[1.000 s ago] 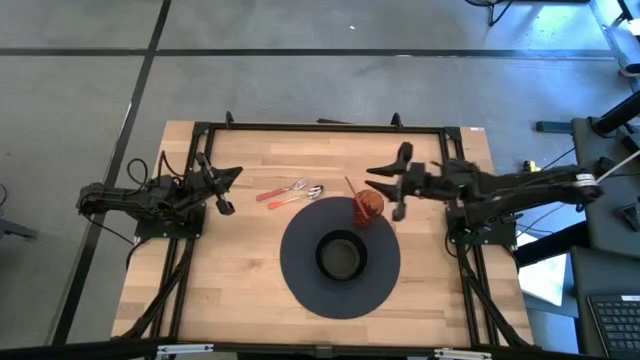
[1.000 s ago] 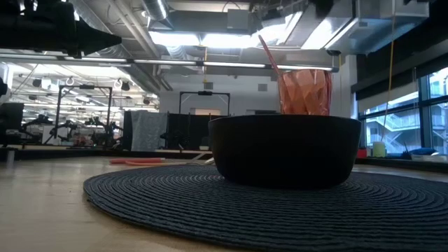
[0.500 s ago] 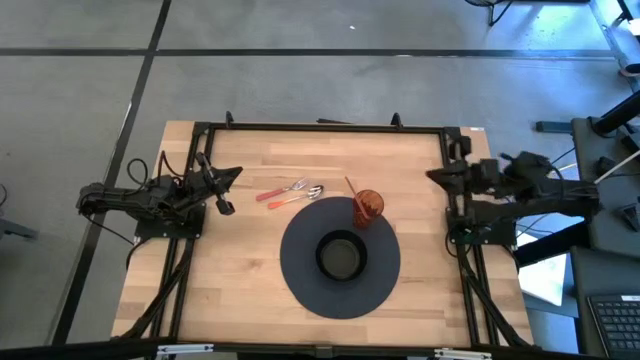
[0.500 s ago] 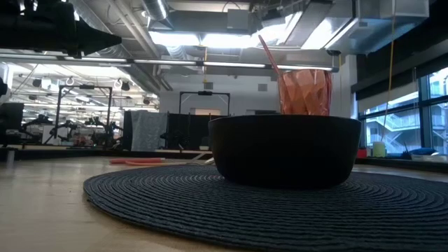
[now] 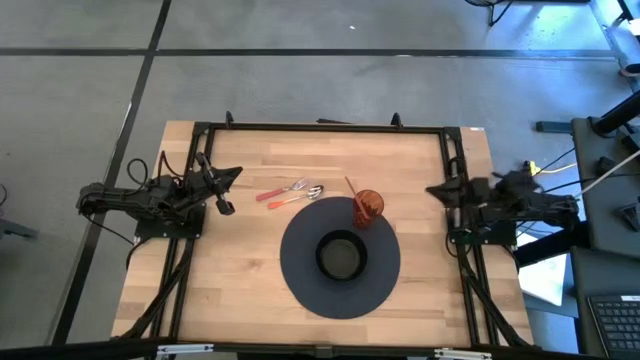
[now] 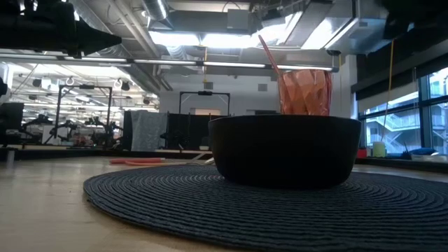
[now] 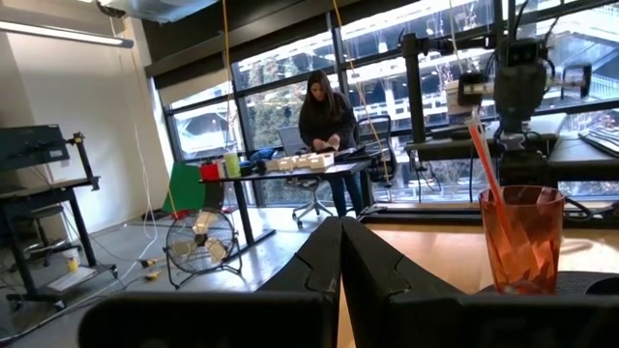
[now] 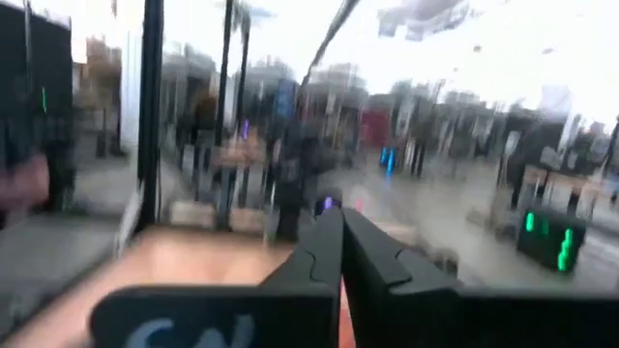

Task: Pick & Place Utensil
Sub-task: Put the pink fork into the black bowl

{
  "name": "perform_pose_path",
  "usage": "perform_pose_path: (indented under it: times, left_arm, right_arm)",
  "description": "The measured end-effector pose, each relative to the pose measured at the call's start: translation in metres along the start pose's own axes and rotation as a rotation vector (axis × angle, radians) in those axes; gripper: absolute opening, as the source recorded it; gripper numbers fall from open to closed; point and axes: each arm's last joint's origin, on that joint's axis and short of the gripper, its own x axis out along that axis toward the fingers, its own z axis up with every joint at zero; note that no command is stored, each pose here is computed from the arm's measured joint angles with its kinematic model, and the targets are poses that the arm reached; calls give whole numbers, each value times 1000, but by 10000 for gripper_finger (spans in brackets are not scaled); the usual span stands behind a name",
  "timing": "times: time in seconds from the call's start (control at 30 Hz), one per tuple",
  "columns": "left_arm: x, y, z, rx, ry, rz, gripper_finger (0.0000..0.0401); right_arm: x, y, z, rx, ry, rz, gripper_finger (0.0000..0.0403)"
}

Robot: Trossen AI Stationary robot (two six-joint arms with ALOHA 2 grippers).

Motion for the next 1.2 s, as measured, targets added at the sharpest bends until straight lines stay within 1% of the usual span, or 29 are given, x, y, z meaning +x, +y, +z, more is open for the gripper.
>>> perform_pose_path:
  times: [0.03, 0.1, 0.17, 0.2, 0.27, 0.4, 0.5, 0.57, 0.67, 0.8, 0.9, 0.97, 1.07, 1.2]
  left_arm:
    - [0, 0, 0, 0, 0, 1, 4]
    - [0, 0, 0, 0, 0, 0, 4]
    - [0, 0, 0, 0, 0, 0, 4]
    - [0, 0, 0, 0, 1, 1, 4]
    - [0, 0, 0, 1, 1, 2, 4]
    - [0, 0, 0, 0, 1, 1, 4]
    - [0, 0, 0, 0, 1, 1, 4]
    - [0, 0, 0, 1, 1, 1, 4]
    - [0, 0, 0, 0, 1, 1, 4]
    - [0, 0, 0, 0, 1, 1, 4]
    - [0, 0, 0, 0, 1, 1, 4]
    - [0, 0, 0, 0, 1, 1, 4]
    - [0, 0, -1, 4, 7, -1, 4]
    - [0, 0, -1, 6, 8, -1, 4]
  right_arm:
    - [0, 1, -3, -7, 22, 12, 4]
    - [3, 2, -4, -8, 17, 26, 5]
    - [3, 3, -10, 7, 45, 32, 7]
    - [4, 3, -11, 20, 36, 31, 7]
    - [4, 4, -21, 27, 71, 39, 5]
    - [6, 7, -34, 32, 89, 47, 4]
    - [8, 9, -49, 47, 122, 50, 6]
    - [10, 10, -55, 53, 117, 48, 5]
    - [11, 11, -64, 59, 118, 28, 3]
    - [11, 9, -71, 67, 135, -43, 6]
    - [11, 8, -82, 61, 174, -75, 11]
    - [11, 8, -87, 59, 188, -85, 12]
    - [12, 7, -87, 83, 193, -84, 6]
    - [12, 7, -88, 85, 194, -87, 5]
